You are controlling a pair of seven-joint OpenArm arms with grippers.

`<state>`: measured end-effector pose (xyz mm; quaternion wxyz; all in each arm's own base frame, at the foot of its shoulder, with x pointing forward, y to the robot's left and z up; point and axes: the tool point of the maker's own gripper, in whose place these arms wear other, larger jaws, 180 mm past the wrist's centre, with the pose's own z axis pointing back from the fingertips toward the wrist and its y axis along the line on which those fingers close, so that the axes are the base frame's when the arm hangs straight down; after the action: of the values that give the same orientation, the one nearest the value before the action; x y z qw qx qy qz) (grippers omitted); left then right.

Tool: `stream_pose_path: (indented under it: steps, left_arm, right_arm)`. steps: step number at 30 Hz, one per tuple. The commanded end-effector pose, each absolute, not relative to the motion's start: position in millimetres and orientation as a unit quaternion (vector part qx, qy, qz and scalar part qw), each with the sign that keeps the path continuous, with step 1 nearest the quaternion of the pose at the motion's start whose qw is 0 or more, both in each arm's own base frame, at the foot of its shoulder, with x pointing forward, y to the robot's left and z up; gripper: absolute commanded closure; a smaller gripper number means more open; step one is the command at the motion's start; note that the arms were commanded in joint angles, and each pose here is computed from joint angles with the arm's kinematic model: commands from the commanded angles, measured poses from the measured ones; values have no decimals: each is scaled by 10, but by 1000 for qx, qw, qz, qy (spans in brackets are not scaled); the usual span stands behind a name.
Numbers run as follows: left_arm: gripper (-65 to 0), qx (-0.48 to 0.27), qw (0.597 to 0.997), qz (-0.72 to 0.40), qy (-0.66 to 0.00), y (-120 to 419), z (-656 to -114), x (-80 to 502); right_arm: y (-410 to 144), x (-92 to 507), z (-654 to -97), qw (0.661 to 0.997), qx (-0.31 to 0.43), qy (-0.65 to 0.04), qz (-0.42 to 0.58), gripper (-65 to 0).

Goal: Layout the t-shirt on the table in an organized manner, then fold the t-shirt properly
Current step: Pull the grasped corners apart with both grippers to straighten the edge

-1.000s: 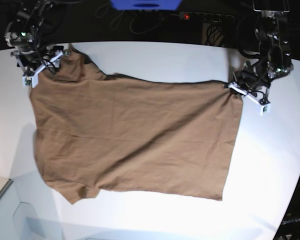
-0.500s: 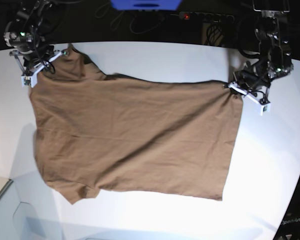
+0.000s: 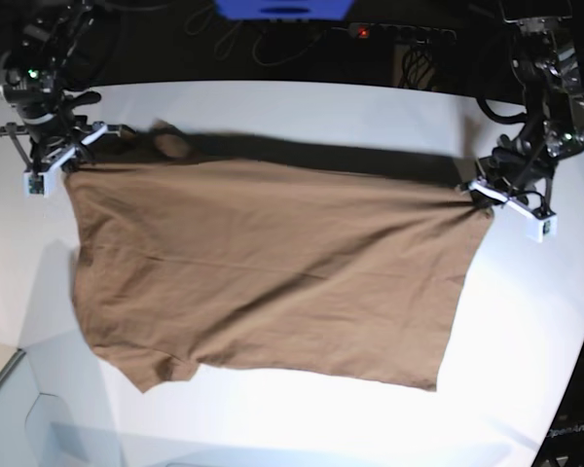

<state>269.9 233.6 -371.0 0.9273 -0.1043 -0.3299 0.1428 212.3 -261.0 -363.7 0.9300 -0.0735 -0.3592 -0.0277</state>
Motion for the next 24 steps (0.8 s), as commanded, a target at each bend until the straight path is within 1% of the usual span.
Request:
stream_pose_path:
  steps: [1,6,12,16,24]
  left_arm:
    - [-1,-101,918,138,-359,2377,-3544,2819]
    - [-1,-108,911,136,-375,2347,-3441,2988]
    - [-1,-127,890,139,-416,2253,-3183,3333]
    - [-1,-138,888,158,-409,2310,-3230,3531]
    - [-1,-151,892,194,-380,2405,-3440,3749]
  right_arm:
    - [-2642,2220,-3502,919,-81,-384,-23,0]
    - [-2627,2420,-3377,909,-78,-410,-23,0]
    - [-2613,2697,-3179,892,-75,-446,-27,0]
    - [-2617,2900,-3132,885,-66,-460,-35,0]
    - [-2627,3135,-3266,889,-39,-454,-49,0]
